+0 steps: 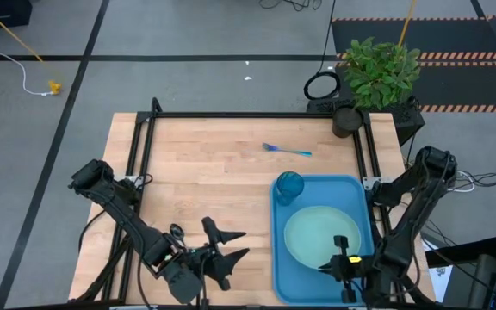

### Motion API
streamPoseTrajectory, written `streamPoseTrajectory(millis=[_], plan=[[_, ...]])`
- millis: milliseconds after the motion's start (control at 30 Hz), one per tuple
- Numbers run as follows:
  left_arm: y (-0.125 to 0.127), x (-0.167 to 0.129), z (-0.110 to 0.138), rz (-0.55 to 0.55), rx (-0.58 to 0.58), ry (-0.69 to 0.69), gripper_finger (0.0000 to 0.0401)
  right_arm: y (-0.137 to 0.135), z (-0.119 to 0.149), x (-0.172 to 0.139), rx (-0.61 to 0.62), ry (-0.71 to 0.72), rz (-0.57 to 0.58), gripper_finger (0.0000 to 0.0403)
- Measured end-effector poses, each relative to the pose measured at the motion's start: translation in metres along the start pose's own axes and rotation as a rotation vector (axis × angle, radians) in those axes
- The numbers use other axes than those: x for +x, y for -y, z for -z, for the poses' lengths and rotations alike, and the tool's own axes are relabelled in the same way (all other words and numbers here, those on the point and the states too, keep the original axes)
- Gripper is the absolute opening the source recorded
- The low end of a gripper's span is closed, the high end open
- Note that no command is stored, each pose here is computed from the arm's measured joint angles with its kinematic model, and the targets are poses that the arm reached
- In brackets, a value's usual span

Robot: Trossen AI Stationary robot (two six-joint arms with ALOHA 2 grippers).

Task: Pick and place plate/cup/fork/spoon on tray
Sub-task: Put the green plate on the blue serving tray to the left of the blue glass

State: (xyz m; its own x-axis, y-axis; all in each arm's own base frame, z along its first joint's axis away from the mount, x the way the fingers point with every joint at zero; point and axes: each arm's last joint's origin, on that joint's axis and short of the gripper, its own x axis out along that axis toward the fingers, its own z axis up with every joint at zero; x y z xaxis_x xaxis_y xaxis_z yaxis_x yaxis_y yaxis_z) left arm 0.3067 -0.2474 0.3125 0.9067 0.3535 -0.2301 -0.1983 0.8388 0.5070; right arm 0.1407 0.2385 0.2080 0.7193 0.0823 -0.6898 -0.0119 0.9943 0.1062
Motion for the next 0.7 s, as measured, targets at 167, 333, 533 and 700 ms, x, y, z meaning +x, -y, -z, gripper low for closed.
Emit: streamPoseTrajectory(millis=[167, 333, 533, 700], plan=[[0.002, 0.000, 0.000, 0.070, -0.067, 0.005, 0.0216, 0.007, 0.014, 0.009, 0.018, 0.004, -0.008, 0.0004], [0.003, 0.000, 0.000, 0.115, -0.119, 0.005, 0.0216, 0.010, 0.023, 0.016, 0.038, -0.002, -0.044, 0.0004], [0.005, 0.000, 0.000, 0.151, -0.174, -0.001, 0.0216, 0.014, 0.028, 0.019, 0.070, -0.009, -0.038, 0.0004], [0.005, 0.000, 0.000, 0.175, -0.215, -0.005, 0.0216, 0.015, 0.030, 0.019, 0.069, -0.010, -0.031, 0.0004]])
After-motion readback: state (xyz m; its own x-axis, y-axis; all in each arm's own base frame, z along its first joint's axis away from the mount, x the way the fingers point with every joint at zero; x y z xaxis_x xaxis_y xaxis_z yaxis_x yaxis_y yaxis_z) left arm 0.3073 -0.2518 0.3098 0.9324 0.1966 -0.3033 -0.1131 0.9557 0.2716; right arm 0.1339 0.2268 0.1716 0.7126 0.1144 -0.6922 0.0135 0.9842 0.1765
